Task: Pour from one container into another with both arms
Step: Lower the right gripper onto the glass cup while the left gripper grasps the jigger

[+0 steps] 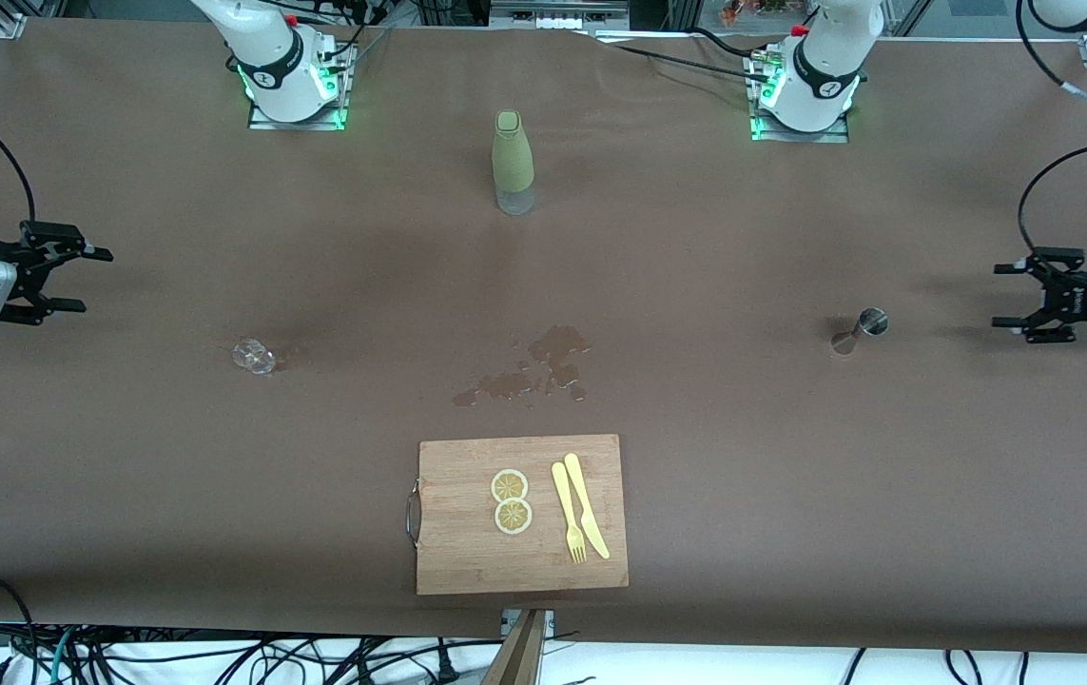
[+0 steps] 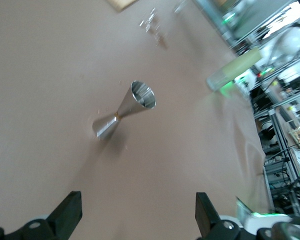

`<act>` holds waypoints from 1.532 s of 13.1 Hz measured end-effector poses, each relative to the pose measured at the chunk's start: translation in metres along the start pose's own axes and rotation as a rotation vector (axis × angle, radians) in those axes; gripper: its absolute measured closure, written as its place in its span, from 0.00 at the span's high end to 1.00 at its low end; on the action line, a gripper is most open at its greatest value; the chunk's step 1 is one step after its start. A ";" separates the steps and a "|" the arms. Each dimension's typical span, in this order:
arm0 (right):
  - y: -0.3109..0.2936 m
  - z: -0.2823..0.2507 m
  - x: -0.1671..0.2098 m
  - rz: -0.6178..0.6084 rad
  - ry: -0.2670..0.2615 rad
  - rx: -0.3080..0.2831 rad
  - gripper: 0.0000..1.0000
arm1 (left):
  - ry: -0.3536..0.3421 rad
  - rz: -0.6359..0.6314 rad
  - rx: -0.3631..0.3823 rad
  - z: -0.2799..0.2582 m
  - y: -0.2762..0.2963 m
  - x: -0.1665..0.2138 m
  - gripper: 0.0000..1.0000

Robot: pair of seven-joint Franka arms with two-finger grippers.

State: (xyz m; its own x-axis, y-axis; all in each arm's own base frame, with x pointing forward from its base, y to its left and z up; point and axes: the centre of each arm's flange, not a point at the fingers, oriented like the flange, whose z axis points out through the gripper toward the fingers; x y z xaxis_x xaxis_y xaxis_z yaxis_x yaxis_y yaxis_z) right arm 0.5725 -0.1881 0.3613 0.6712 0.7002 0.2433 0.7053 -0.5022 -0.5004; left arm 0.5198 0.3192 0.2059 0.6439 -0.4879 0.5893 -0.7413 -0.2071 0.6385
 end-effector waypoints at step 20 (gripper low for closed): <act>0.123 0.280 -0.007 -0.772 0.682 0.095 1.00 | 0.399 0.737 -0.147 0.182 -0.076 -0.008 1.00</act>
State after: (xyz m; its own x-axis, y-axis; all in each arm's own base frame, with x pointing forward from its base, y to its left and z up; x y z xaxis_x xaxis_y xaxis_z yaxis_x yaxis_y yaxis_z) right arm 0.5904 -0.1128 0.0655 0.0513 0.3632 0.9303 0.9976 0.0242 -0.0644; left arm 0.5368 0.1850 0.0625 0.0452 -0.1139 0.9925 -0.9829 0.1723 0.0646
